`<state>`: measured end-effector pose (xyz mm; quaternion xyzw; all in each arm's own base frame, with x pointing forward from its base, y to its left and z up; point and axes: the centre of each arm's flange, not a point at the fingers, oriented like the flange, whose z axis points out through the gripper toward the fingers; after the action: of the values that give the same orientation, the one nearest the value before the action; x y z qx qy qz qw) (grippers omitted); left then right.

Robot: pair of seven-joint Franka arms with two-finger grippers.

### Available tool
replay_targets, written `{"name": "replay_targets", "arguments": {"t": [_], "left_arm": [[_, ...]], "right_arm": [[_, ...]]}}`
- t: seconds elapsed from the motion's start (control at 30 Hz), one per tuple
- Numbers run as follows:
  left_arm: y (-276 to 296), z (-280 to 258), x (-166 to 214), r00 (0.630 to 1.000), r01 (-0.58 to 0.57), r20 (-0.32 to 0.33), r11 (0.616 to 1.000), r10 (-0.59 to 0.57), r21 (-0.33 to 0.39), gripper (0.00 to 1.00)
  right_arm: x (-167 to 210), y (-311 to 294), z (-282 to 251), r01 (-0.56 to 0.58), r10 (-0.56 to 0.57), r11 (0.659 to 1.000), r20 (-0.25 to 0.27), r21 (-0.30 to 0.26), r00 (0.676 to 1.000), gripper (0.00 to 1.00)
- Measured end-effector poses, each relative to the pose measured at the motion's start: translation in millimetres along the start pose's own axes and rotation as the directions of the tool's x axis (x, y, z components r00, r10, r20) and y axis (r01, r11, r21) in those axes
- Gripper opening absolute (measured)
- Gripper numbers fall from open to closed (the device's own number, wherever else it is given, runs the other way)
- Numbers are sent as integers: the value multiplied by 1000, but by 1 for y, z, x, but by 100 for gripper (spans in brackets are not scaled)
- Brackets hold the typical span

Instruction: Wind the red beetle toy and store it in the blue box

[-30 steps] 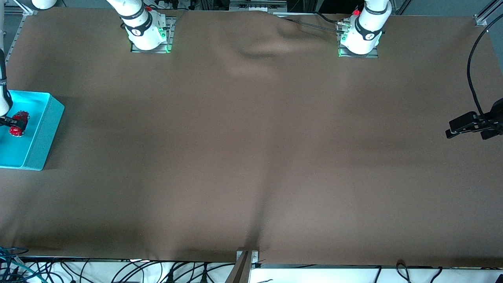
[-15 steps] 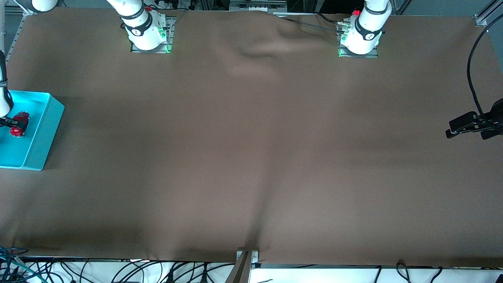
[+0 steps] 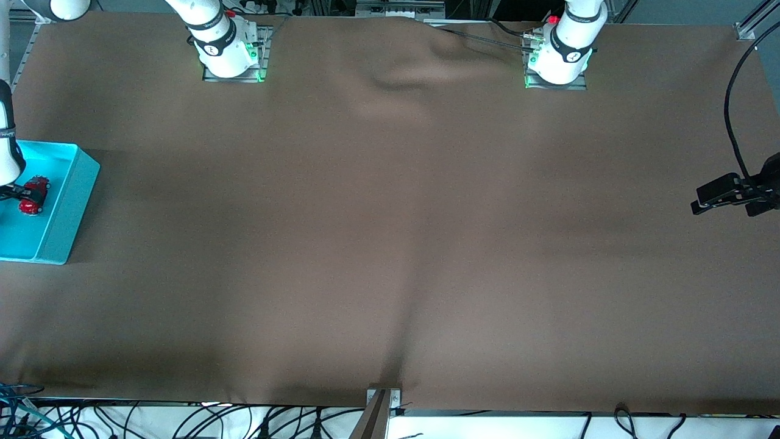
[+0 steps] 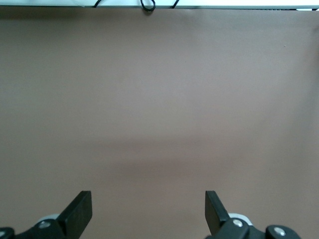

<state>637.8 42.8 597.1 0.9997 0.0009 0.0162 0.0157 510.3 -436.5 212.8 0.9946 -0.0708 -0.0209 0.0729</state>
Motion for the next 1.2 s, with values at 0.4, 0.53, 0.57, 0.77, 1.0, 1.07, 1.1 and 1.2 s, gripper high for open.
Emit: {"name": "replay_targets", "arguments": {"t": [0.4,0.53,0.57,0.77,1.0,1.07,1.1,1.2], "left_arm": [[0,0,0,1000,1,0,1000,-1,0,100],[0,0,0,1000,1,0,1000,-1,0,100],[0,0,0,1000,1,0,1000,-1,0,100],[0,0,0,1000,1,0,1000,-1,0,100],[0,0,0,1000,1,0,1000,-1,0,100],[0,0,0,1000,1,0,1000,-1,0,100],[-1,0,0,1000,1,0,1000,-1,0,100],[-1,0,0,1000,1,0,1000,-1,0,100]], "right_arm": [[6,0,-8,2,-2,1000,-21,-5,1000,93],[9,2,-19,0,0,1000,-39,-7,999,98],[9,2,-21,-1,0,1000,-42,-7,999,99],[12,3,-39,-2,2,1000,-61,0,998,100],[14,-10,-64,13,-11,998,-40,59,999,100],[13,-13,-72,16,-14,997,-34,76,999,100],[12,-14,-75,17,-14,996,-29,85,999,100],[8,-14,-96,15,-12,993,-26,115,1000,100]]}}
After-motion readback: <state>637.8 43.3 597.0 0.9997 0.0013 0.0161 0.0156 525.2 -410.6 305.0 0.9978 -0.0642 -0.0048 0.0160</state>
